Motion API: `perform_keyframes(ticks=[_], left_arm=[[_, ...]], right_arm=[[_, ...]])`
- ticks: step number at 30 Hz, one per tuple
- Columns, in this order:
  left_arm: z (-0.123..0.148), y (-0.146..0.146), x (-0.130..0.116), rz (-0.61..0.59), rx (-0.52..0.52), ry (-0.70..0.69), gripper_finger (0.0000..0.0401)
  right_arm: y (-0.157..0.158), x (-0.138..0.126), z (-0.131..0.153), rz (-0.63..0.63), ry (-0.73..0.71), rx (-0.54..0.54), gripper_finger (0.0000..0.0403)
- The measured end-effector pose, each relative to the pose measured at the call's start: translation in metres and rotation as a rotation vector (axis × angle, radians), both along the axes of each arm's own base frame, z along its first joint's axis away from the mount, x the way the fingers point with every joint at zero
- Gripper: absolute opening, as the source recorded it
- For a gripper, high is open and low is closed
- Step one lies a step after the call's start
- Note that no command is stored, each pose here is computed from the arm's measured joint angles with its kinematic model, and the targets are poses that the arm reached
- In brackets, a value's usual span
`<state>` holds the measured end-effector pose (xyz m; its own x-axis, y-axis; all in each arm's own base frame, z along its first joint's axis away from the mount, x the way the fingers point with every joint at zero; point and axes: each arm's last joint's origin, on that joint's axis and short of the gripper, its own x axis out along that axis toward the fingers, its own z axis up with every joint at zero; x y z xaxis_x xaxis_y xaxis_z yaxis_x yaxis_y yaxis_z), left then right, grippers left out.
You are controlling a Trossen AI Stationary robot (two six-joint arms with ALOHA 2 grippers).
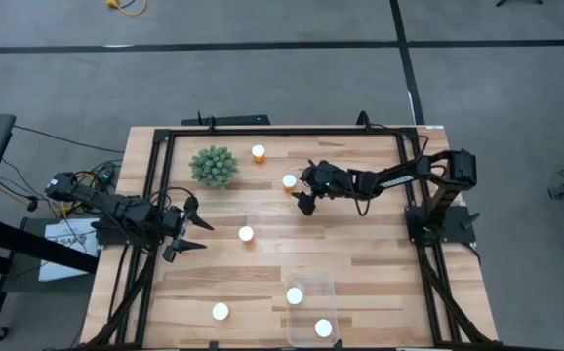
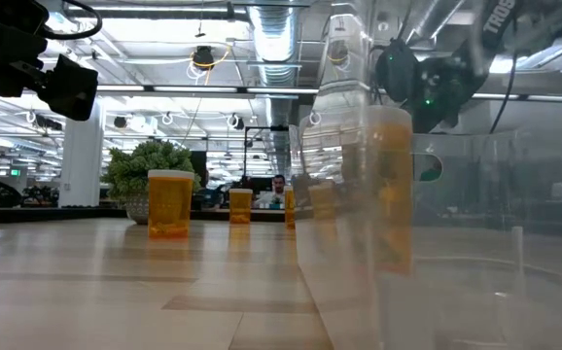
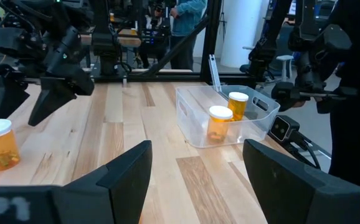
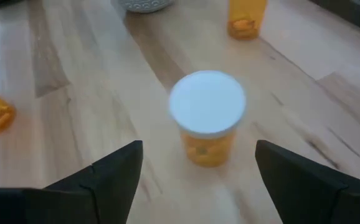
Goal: Pick and place pill bottles into a basket
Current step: Put the orange pill bottle into the transparent bin
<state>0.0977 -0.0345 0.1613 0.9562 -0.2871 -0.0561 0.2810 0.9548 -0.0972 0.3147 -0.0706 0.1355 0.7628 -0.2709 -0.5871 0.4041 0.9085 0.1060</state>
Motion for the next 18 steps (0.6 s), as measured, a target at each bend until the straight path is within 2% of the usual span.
perform_keyframes(ticks=[5,12,18], left_arm=[[0.000,0.000,0.000,0.000,0.000,0.000,0.0242],[0.000,0.000,0.000,0.000,0.000,0.000,0.0242],[0.000,0.000,0.000,0.000,0.000,0.000,0.0242]], right_arm=[[-0.007,0.001,0.002,0.006,0.025,0.012,0.0307],[-0.009,0.011,0.014,0.054,0.047,-0.040,0.0307],[-0.014,0.012,0.010,0.079,0.080,0.005,0.0307]])
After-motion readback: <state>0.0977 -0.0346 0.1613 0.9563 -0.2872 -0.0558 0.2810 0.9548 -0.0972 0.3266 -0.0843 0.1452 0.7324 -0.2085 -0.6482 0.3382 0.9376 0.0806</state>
